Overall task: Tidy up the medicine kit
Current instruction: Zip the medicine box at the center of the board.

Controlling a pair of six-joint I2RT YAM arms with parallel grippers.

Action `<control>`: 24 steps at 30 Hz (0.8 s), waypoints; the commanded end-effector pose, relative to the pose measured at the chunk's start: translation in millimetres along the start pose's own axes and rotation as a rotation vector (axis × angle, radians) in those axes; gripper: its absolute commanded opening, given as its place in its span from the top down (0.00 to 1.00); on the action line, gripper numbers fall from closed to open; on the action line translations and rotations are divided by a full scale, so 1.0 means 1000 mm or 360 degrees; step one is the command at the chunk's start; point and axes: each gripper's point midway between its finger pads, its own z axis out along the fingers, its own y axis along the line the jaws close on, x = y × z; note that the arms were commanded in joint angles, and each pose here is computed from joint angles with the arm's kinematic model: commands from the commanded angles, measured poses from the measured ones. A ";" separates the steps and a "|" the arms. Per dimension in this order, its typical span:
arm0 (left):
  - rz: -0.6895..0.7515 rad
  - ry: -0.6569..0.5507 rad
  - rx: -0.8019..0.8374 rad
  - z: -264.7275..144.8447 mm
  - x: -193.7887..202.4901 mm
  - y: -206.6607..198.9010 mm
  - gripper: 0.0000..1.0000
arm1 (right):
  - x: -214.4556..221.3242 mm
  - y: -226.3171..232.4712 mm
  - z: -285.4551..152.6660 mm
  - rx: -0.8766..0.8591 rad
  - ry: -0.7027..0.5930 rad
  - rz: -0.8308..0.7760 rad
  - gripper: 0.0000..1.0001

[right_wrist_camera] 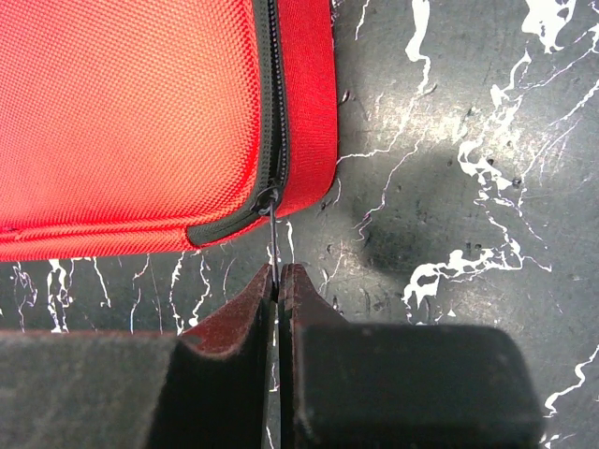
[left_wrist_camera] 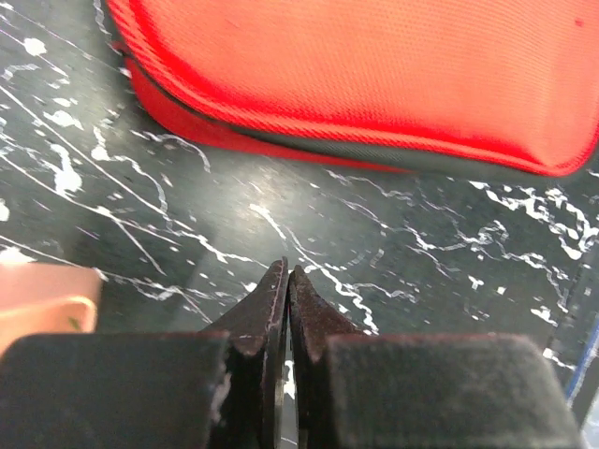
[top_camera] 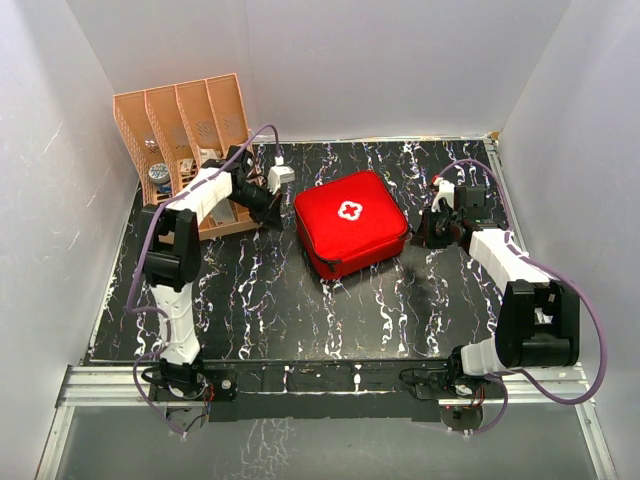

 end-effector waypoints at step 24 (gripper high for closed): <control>0.1283 -0.0101 -0.0539 0.039 -0.074 -0.130 0.29 | -0.028 0.014 -0.020 -0.0037 -0.0170 -0.0008 1.00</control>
